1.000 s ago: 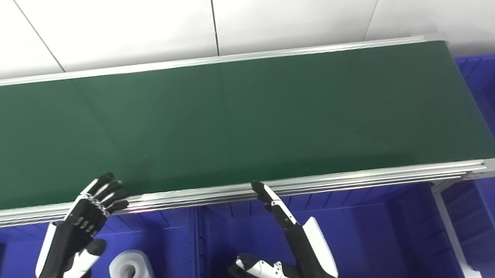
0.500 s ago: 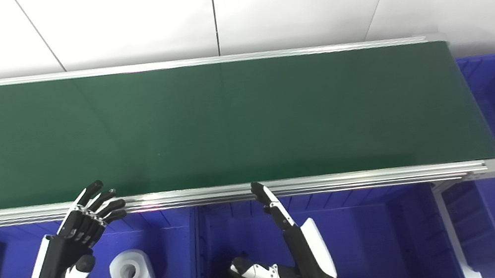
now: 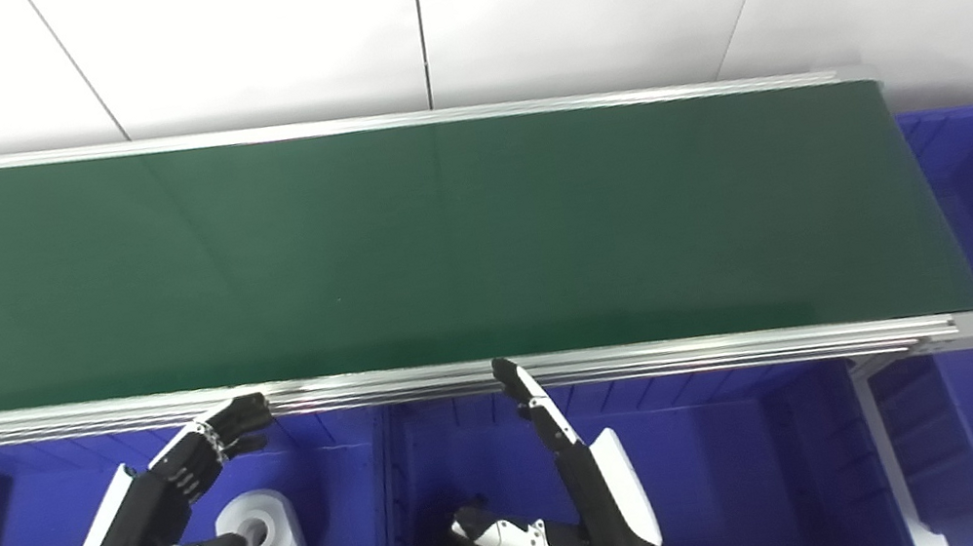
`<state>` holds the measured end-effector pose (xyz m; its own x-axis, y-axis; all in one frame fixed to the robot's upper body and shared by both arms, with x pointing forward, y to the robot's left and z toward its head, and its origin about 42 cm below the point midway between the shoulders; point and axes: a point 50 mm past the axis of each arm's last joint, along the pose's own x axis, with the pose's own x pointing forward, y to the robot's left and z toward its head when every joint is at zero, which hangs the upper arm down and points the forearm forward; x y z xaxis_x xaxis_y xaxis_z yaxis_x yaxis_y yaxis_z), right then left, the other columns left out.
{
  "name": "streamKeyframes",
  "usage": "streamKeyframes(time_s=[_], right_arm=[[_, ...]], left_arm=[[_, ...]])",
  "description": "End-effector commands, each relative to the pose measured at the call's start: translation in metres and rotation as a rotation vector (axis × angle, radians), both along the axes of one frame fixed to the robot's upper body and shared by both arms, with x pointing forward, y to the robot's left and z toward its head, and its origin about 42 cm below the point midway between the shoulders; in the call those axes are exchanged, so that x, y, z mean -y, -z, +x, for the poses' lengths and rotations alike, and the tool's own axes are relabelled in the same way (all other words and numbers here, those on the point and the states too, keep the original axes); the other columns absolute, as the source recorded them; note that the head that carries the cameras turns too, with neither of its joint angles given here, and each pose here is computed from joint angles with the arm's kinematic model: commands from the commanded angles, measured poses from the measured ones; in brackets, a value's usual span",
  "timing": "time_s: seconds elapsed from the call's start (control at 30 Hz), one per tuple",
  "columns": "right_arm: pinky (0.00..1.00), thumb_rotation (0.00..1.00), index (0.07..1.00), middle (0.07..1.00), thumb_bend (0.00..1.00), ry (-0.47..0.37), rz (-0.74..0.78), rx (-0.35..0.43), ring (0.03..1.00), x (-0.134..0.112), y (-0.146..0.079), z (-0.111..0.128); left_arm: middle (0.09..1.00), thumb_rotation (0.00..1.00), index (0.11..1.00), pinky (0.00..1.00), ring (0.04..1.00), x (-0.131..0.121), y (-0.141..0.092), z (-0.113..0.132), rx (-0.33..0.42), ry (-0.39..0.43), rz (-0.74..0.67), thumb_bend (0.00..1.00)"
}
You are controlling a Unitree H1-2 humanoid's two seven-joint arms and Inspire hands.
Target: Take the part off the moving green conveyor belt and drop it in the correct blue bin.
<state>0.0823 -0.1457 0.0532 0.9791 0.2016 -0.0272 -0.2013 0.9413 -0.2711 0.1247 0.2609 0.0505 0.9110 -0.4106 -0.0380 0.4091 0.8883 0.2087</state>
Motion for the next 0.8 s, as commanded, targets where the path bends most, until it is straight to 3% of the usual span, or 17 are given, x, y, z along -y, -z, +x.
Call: streamKeyframes(time_s=[0.0,0.27,0.53,0.77], right_arm=[[0.89,0.66,0.955,0.933,0.71,0.006,0.014,0.023,0.921,-0.0029,-0.0066,-0.0006],[0.89,0.65,0.956,0.939,0.72,0.007,0.028,0.019,0.924,-0.0040,-0.0074,-0.0016],[0.90,0.66,0.955,0.932,0.72,0.004,0.014,0.015,0.923,-0.0027,-0.0072,-0.0010],[0.89,0.66,0.951,0.931,0.71,-0.002,0.012,0.017,0.920,-0.0010,-0.0077,-0.0004]], left_arm=[[0.860,0.62,0.823,0.78,0.831,-0.0009,-0.0106,0.0006,0.066,-0.011,0.048,0.84],[0.860,0.64,0.822,0.79,0.830,0.0016,-0.0090,-0.0028,0.095,-0.025,0.115,0.83],[0.860,0.63,0.831,0.83,0.852,0.0016,-0.0043,0.0035,0.092,-0.075,0.060,0.82],[0.850,0.64,0.829,0.79,0.831,0.0040,-0.0028,0.0063,0.093,-0.109,0.033,0.79]])
